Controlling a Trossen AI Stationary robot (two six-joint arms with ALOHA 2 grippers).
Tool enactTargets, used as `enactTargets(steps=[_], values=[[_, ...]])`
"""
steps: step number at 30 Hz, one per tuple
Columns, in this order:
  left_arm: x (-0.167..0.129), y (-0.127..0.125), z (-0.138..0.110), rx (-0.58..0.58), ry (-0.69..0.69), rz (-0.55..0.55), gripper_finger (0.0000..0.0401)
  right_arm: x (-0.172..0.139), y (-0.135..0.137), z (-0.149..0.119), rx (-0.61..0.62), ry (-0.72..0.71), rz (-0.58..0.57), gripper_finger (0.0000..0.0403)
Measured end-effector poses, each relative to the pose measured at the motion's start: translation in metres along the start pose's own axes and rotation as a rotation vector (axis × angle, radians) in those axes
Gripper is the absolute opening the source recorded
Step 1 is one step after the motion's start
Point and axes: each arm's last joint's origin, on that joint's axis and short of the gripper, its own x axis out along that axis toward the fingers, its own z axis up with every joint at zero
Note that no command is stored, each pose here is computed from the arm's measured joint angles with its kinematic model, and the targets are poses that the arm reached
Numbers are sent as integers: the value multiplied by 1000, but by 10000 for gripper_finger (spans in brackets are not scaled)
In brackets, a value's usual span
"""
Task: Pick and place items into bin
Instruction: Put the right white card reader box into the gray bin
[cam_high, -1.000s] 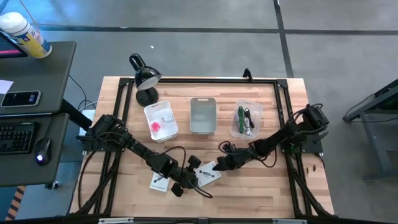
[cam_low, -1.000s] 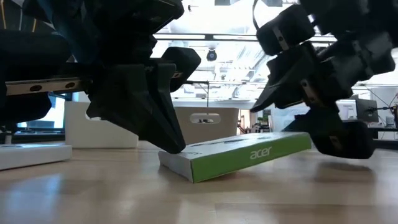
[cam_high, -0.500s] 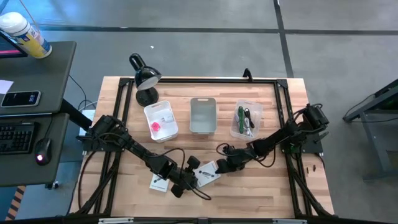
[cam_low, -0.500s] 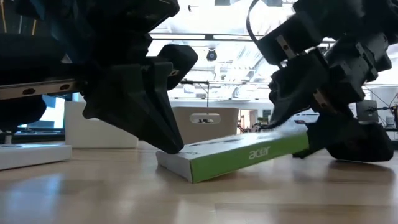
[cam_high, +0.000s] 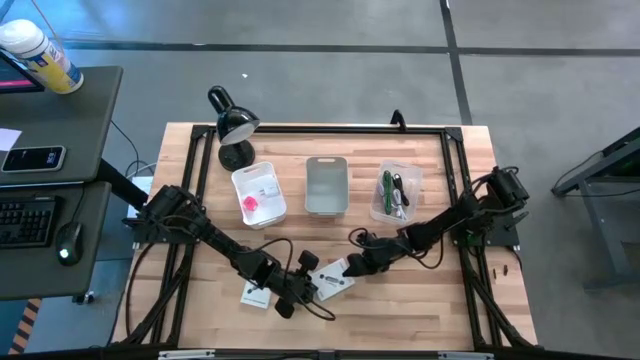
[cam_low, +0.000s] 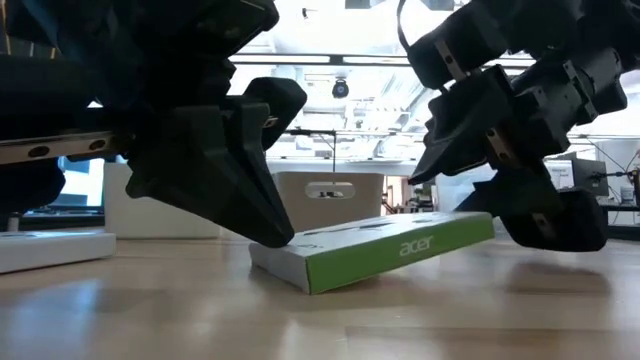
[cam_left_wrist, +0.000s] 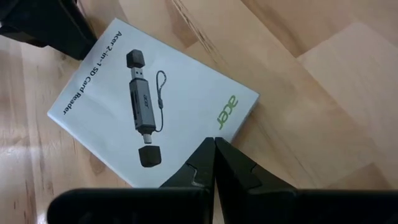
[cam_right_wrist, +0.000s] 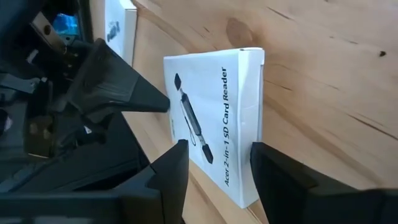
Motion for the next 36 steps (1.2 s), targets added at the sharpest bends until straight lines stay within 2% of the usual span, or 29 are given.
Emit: enactTargets(steps=[5, 23, 36], values=[[-1, -2, 0, 6, -1, 0, 0, 1, 0, -1, 4, 23, -23, 150], [-2, -6, 1, -12, -6, -16, 0, 16, -2, -2, 9, 85, -18, 150], [-4, -14, 2, -13, -9, -7, 0, 11, -5, -2, 9, 121, -36, 172]])
